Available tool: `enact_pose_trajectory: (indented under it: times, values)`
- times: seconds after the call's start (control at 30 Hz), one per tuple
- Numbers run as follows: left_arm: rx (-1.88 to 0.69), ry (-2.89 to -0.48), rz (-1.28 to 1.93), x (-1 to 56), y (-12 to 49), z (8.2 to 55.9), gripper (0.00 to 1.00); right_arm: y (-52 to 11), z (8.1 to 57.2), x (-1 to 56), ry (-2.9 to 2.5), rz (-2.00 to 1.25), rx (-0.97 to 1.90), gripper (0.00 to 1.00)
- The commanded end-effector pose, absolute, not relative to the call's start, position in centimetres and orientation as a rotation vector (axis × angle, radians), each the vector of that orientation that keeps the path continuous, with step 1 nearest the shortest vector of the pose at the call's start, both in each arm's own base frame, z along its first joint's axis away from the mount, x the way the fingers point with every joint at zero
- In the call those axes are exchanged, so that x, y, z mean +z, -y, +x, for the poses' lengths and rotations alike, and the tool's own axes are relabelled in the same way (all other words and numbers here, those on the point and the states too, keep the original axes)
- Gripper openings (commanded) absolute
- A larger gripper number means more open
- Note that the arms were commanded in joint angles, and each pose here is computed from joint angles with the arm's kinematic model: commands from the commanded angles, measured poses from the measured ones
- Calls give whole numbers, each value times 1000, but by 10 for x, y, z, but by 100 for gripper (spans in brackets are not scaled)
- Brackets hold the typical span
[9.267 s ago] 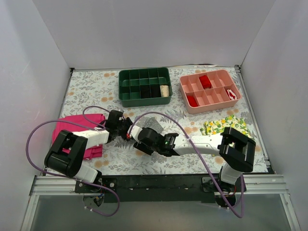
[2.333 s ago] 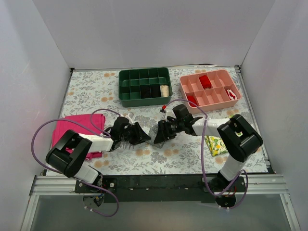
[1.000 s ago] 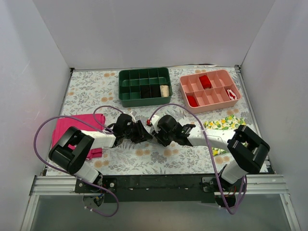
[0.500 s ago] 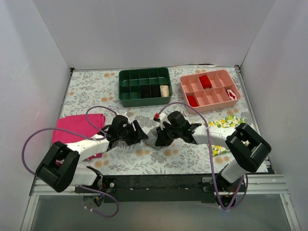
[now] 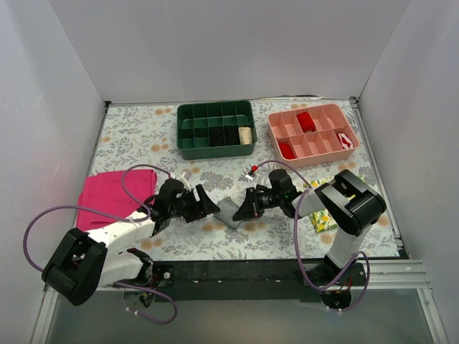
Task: Roll the underwear
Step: Roll the underwear to the center of the board.
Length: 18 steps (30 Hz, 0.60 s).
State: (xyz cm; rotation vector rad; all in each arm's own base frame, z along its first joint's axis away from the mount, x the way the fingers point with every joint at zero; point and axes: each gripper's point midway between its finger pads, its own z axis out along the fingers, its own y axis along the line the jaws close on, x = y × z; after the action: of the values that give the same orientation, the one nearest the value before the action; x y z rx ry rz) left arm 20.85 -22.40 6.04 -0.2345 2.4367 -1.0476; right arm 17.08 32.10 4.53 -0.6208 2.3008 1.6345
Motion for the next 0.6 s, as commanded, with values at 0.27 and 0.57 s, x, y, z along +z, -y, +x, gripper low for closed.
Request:
enact_pose_trajectory:
  times: [0.27, 0.57]
  values:
    - [-1121, -2376, -186, 60, 236, 216, 68, -320, 183, 44, -2364, -506, 1652, 4]
    - [-1116, -2406, -190, 52, 241, 219, 67, -319, 184, 40, -2390, -549, 1614, 9]
